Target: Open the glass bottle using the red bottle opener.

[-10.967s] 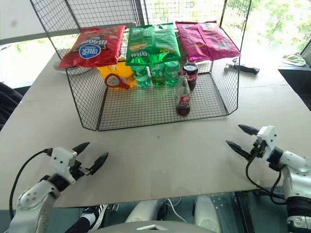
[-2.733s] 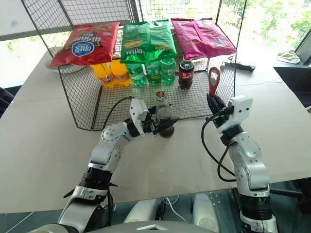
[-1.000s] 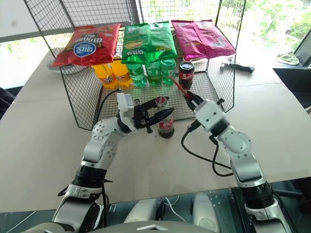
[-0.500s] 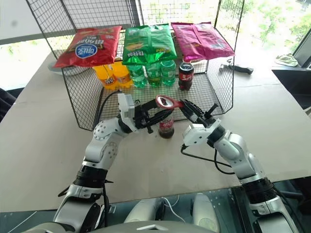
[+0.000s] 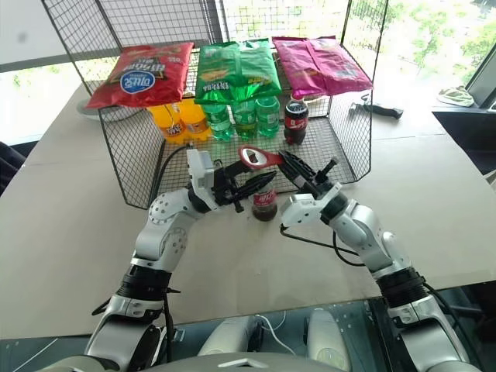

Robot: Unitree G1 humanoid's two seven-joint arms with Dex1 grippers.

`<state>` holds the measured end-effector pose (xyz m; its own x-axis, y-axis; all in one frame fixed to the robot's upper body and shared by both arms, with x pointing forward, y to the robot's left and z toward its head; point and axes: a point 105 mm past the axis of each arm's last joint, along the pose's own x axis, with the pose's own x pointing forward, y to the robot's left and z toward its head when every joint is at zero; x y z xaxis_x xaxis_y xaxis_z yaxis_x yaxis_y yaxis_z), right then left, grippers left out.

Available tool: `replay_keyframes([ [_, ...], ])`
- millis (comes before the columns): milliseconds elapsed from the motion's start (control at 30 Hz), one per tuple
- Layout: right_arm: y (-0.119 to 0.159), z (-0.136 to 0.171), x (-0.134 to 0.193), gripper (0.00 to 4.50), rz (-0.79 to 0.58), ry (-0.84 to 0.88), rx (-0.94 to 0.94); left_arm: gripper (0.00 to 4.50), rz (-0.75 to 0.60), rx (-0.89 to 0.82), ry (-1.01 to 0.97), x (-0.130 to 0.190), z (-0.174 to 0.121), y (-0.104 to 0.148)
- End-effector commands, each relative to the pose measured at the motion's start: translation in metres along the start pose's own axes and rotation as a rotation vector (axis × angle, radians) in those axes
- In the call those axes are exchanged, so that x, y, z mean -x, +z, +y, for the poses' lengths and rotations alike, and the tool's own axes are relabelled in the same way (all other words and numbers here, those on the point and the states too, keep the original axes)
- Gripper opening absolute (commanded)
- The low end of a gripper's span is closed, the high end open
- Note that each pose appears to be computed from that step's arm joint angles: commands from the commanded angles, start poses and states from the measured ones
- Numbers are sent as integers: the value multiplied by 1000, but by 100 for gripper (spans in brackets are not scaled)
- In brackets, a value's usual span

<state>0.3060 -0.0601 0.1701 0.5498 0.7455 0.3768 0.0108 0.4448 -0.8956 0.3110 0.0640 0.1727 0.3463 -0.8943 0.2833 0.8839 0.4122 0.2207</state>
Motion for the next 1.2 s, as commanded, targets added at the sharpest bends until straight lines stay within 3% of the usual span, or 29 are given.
replay_keyframes([
  [33,-5,32,13,0,27,138,14,155,62,21,6,3,-3,-14],
  [333,-14,36,16,0,54,149,35,155,68,24,13,5,-3,-14],
  [567,-4,36,9,0,-3,143,38,155,72,27,18,5,-3,-15],
  [667,11,45,5,0,-82,161,-58,155,72,30,21,5,-3,-16],
  [833,13,48,2,0,-88,164,-70,155,72,31,24,5,-4,-16],
  [1200,0,30,3,0,-74,138,27,155,70,34,28,3,-2,-16],
])
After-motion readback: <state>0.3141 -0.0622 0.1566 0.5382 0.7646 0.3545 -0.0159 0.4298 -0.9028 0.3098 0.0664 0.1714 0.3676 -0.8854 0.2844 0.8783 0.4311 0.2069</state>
